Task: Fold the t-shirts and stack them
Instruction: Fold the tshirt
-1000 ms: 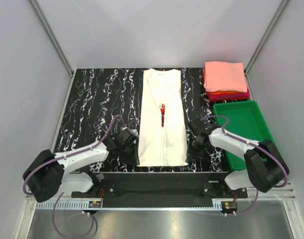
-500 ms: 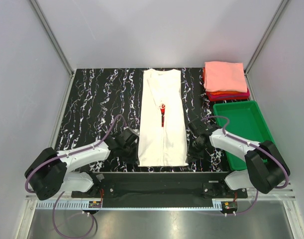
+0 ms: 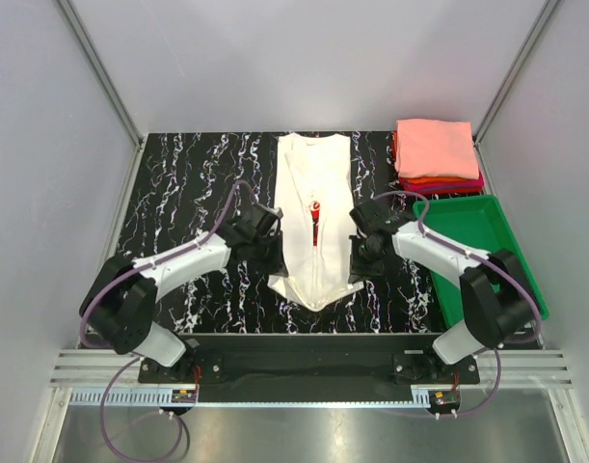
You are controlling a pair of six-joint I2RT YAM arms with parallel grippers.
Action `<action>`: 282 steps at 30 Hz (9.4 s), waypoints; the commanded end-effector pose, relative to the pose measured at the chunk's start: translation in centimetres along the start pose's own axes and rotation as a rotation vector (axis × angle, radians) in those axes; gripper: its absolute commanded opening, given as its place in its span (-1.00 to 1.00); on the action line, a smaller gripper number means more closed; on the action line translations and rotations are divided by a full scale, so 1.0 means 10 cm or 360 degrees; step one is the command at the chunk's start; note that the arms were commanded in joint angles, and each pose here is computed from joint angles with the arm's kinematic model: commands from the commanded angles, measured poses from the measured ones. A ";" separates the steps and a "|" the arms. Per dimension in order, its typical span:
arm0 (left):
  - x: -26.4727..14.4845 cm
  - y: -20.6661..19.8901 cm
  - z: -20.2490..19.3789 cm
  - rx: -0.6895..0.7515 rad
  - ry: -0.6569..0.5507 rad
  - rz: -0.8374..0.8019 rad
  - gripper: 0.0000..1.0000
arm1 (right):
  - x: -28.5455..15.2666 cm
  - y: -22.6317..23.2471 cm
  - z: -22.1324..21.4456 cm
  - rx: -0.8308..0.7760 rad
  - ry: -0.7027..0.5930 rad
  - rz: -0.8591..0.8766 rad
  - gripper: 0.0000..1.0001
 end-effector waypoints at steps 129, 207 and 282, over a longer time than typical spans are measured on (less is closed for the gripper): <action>0.34 0.82 1.16 -0.0165 -0.0209 -0.0250 0.04 | 0.23 -0.27 1.61 0.0163 -0.0233 0.0180 0.07; 0.20 0.55 0.09 -0.0189 -0.0205 -0.0230 -1.00 | -0.01 -0.70 0.14 0.0391 -0.0199 0.0219 -1.00; 0.15 1.14 3.08 -0.0085 -0.0839 -0.0565 -0.14 | -0.29 0.20 2.96 -0.0253 -0.0650 0.0656 0.12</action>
Point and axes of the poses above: each gripper's point midway between its finger pads, its own x axis out along the fingers, its own y axis along the line the jaws close on, z = x × y, the point moved 7 cm from there along -x, back along the fingers, and after that the axes turned 3 degrees about x, right-handed, at the moved point
